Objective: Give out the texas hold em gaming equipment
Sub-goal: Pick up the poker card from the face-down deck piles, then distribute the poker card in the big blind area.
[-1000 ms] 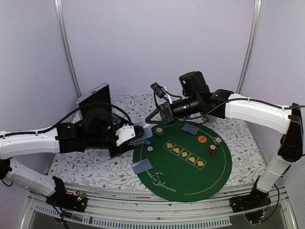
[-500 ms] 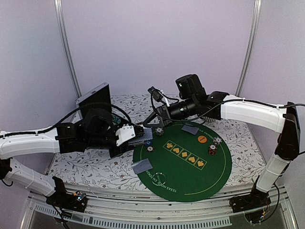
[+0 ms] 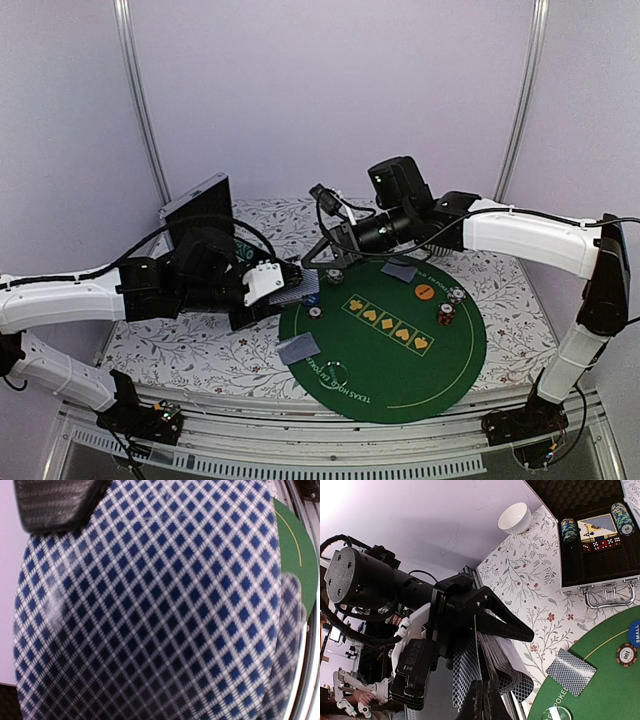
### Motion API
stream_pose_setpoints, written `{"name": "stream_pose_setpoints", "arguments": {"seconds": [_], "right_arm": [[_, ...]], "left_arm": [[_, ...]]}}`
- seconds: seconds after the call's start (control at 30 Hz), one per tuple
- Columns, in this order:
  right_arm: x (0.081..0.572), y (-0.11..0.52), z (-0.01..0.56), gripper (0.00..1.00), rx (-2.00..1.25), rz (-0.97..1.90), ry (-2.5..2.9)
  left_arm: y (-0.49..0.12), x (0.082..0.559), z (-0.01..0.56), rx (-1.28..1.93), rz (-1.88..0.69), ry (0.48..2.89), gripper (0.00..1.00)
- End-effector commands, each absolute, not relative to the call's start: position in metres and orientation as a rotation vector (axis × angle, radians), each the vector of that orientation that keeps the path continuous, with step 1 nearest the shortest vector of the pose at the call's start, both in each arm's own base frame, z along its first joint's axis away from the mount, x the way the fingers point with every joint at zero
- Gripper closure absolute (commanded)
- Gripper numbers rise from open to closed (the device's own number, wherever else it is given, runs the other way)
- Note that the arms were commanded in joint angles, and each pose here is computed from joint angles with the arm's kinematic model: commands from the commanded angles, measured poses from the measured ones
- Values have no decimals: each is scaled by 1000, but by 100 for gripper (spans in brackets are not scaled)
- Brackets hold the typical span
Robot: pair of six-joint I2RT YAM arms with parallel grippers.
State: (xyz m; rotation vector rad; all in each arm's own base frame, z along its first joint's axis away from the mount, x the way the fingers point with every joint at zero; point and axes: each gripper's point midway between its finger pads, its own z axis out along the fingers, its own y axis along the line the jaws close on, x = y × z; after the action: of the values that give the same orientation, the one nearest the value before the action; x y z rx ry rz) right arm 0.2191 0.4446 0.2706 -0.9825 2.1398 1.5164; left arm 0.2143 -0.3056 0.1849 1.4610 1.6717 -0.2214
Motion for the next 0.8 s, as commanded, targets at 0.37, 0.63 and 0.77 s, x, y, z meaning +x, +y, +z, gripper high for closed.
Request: {"name": "stream_pose_setpoints", "arguments": {"seconds": [0.37, 0.63, 0.77], "right_arm": [[242, 390, 344, 98, -869, 1398, 1954], [295, 312, 354, 98, -587, 1174, 1947], [325, 266, 336, 98, -425, 1050, 1978]], "left_arm": [[-307, 216, 193, 1438, -241, 1648, 58], [-308, 216, 193, 1439, -243, 1645, 58], [-308, 216, 193, 1439, -243, 1646, 58]]}}
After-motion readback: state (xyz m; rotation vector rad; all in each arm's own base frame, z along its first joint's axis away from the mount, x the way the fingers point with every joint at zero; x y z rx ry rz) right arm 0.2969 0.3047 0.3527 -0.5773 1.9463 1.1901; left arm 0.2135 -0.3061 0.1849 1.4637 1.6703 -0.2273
